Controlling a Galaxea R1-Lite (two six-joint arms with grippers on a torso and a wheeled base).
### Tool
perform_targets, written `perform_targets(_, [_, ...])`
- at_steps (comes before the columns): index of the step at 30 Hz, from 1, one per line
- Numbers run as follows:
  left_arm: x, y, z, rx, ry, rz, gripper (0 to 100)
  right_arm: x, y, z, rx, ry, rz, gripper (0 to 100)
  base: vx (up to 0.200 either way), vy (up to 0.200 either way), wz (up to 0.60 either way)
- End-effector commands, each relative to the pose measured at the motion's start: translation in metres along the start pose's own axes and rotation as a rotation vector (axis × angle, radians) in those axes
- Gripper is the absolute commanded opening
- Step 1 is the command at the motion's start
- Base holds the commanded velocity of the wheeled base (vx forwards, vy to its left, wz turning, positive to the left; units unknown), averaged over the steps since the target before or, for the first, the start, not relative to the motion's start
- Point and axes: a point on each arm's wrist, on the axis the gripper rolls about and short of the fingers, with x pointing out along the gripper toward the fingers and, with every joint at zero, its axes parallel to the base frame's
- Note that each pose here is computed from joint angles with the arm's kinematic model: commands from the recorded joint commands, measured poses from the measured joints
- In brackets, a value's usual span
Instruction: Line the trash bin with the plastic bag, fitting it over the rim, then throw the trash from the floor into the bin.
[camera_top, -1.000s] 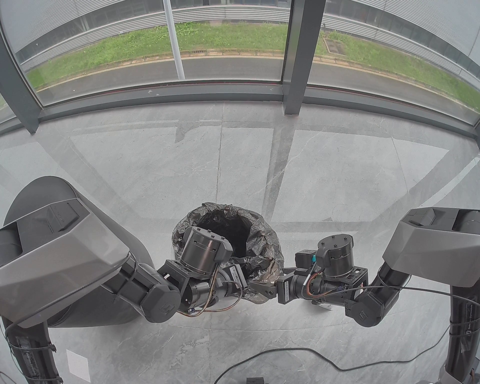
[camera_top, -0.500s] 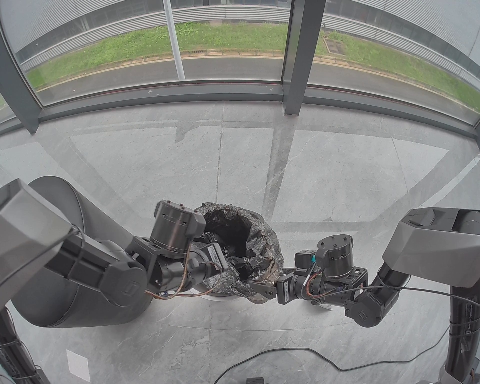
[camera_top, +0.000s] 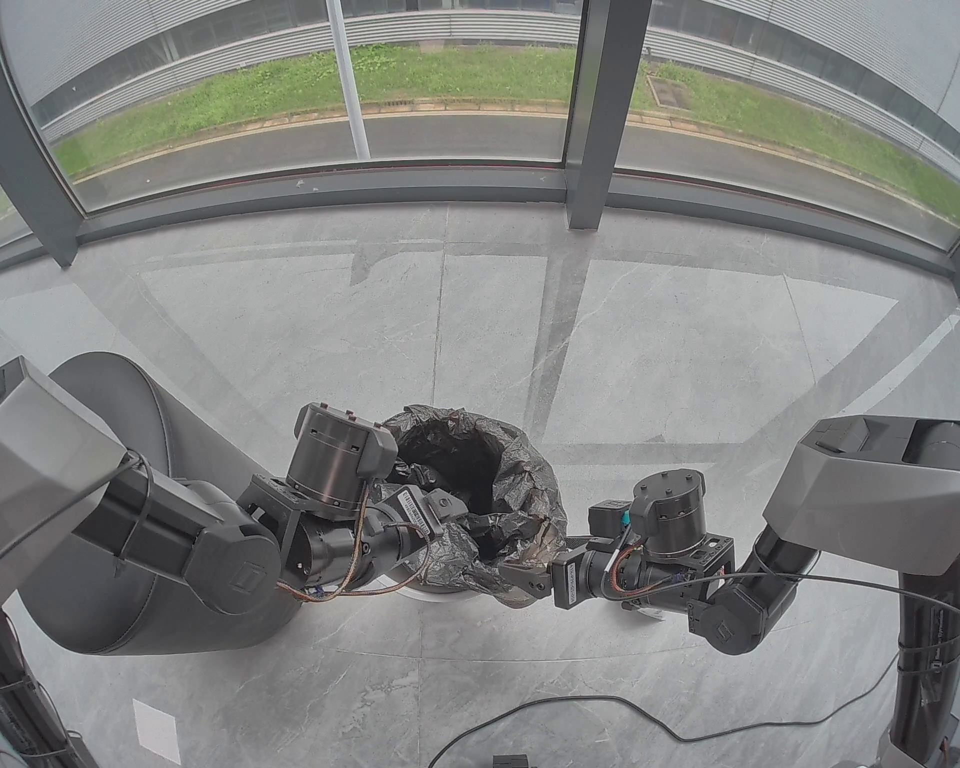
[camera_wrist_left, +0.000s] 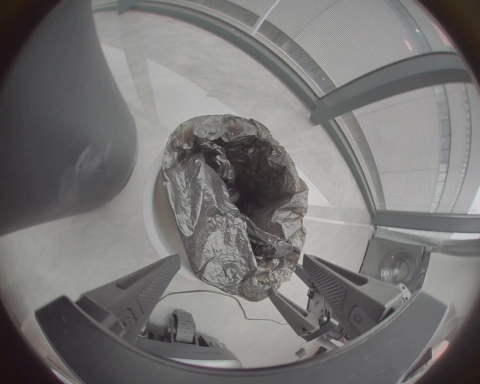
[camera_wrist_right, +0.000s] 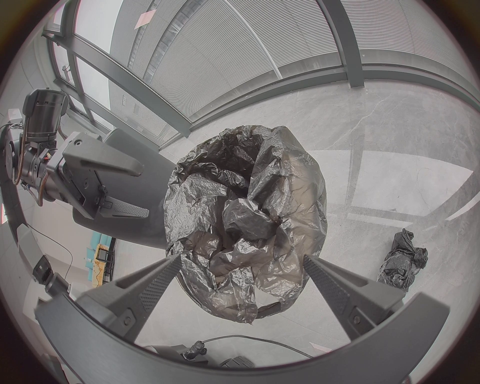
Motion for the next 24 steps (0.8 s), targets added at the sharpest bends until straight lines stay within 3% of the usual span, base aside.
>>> perform_targets(1, [0.011,0.001,-0.001,-0.037,0.009,0.015,100,0.001,-0.001,-0.001,0.001,0.002,-0.001,100,0.0,0.0,0.0])
perform_targets(7, [0.03,0.007,-0.008,-0.044,0.033,0.05,100,0.003,-0.001,-0.003,0.003,0.007,-0.002,100,0.0,0.0,0.0])
perform_targets(16, [0.016,0.006,-0.002,-0.05,0.015,0.037,100,0.004,-0.002,-0.003,0.004,0.008,-0.004,100,0.0,0.0,0.0])
perform_targets(24, [0.035,0.013,-0.009,-0.046,0.036,0.072,100,0.004,-0.003,-0.003,0.004,0.007,-0.005,100,0.0,0.0,0.0])
